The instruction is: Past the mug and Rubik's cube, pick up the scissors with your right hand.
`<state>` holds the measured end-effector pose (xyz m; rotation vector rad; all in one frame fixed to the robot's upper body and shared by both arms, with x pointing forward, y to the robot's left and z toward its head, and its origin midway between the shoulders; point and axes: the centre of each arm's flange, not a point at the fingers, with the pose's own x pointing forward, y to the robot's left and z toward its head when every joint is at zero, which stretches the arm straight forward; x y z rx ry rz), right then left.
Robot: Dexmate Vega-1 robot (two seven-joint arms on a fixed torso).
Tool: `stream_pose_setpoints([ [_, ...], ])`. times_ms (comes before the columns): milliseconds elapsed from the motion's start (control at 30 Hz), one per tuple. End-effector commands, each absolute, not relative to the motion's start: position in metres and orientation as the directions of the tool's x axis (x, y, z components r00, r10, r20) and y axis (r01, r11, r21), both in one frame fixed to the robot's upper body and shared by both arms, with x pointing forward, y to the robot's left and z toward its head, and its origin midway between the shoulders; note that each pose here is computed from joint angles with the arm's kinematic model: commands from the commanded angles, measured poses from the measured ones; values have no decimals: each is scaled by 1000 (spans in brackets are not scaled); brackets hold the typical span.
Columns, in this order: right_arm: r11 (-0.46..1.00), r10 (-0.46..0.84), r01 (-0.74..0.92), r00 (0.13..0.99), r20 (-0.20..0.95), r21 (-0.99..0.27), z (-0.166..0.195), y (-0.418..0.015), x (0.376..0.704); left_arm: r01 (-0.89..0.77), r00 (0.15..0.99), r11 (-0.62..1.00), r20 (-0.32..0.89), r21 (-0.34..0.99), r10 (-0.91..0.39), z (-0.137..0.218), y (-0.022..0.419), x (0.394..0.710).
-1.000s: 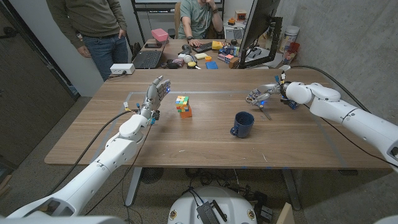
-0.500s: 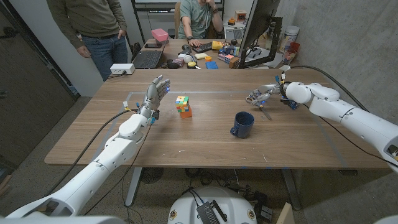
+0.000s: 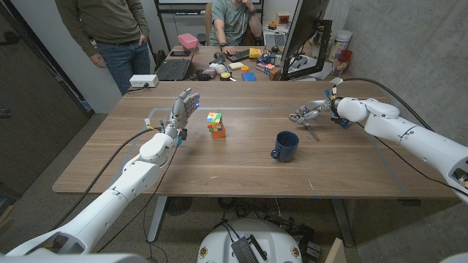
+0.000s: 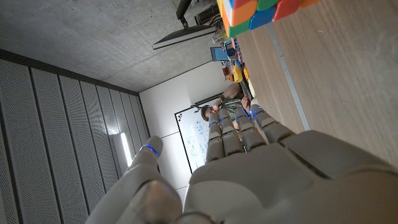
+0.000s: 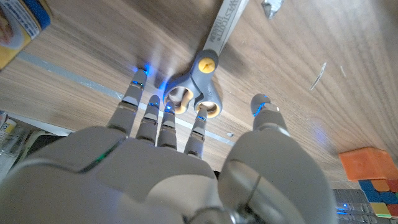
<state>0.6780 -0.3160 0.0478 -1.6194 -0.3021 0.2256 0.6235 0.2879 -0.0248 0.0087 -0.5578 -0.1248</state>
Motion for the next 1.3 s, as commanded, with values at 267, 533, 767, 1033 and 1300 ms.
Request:
stream_pose_setpoints([
  [267,-30,328,50,944,38,-998,38,-325,688,113,844,992,521,55,-125,-20,280,623],
  [533,-20,322,55,946,46,-998,30,-327,688,115,846,991,516,69,-134,-18,276,621],
  [767,-33,313,88,947,73,-996,18,-328,683,117,850,990,507,82,-142,-17,275,620],
  [1033,-66,300,48,954,26,-997,4,-327,683,124,849,989,507,85,-150,-16,273,621],
  [1300,-104,273,58,962,28,-993,-5,-322,692,132,848,988,506,83,-156,-17,271,622],
])
